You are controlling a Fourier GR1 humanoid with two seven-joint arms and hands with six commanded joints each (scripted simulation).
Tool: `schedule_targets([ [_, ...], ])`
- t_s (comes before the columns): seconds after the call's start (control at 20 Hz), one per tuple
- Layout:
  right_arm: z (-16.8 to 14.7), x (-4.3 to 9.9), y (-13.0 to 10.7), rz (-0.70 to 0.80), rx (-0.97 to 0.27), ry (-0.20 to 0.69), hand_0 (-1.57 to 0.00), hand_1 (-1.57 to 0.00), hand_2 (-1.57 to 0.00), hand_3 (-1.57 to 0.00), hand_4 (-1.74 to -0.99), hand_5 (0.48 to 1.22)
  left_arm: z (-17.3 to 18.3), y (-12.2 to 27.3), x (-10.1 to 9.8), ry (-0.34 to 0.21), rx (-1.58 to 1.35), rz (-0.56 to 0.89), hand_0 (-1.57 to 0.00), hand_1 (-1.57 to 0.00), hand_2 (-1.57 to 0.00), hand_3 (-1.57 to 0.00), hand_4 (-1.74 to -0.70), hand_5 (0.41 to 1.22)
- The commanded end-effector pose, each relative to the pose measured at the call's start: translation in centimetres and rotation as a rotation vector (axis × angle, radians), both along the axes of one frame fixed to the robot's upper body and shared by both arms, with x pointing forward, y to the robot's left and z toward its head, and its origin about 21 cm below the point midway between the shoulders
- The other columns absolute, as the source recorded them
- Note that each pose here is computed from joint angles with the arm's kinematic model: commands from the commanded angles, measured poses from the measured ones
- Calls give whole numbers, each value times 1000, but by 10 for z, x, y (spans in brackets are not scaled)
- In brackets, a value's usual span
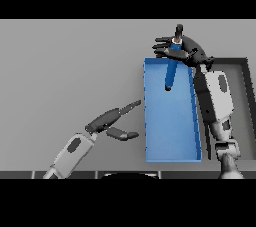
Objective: Pick up the blue pipe and place it into the blue bin.
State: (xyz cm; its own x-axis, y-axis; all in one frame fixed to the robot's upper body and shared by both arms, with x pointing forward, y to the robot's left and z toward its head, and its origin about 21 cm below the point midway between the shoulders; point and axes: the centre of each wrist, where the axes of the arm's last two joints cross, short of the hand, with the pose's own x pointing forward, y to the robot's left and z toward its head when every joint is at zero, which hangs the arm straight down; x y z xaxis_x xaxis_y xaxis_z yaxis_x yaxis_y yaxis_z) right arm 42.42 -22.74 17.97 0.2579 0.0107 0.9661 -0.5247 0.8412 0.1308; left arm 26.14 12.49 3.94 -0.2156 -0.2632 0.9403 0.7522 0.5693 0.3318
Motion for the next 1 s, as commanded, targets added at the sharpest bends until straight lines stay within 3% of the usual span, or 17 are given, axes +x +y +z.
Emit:
schedule_targets([
  [0.0, -8, -4, -2, -8, -26, 33, -1571, -1571, -1571, -1571, -1741, 1120, -1, -2, 0, -8, -4, -9, 1, 1, 1, 1, -883, 464],
  [0.05, -19, -7, -5, -15, -51, 79, -1571, -1571, -1571, -1571, -1741, 1122, -1, -4, 0, -3, -1, -2, 1, 1, 1, 1, -881, 463],
  [0.25, -64, -15, -11, -3, -169, 197, -1571, -1571, -1571, -1571, -1591, 1114, 2, -2, -2, -3, -9, 5, 1, 1, 1, 1, -884, 460],
  [0.3, -74, -15, -12, -6, -208, 239, -1571, -1571, -1571, -1330, -1599, 1110, 1, -5, -1, 2, -4, 1, 1, 1, 1, 1, -885, 457],
  [0.35, -83, -14, -12, -22, -241, 290, -1563, -1459, -1393, -1122, -1547, 1133, 3, -5, -2, 4, -4, 0, 1, 1, 1, 1, -886, 455],
  [0.45, -92, -11, -13, -27, -264, 362, -1045, -933, -891, -718, -1455, 1164, 1, -4, -3, 9, 9, 2, 1, 1, 1, 1, -885, 454],
  [0.6, -98, -8, -9, 18, -339, 423, -534, -477, -456, -367, -1285, 1141, 3, -4, -1, 15, 13, 8, 1, 1, 1, 1, -888, 453],
  [0.75, -96, -14, -5, 86, -476, 390, -273, -244, -233, -187, -1179, 975, 2, -4, -4, 10, -1, 4, 1, 1, 1, 1, -893, 454],
  [0.95, -108, -21, -3, 109, -583, 303, -111, -99, -95, -76, -1125, 821, 0, -5, -1, 7, 2, 13, 1, 1, 1, 1, -899, 450],
])
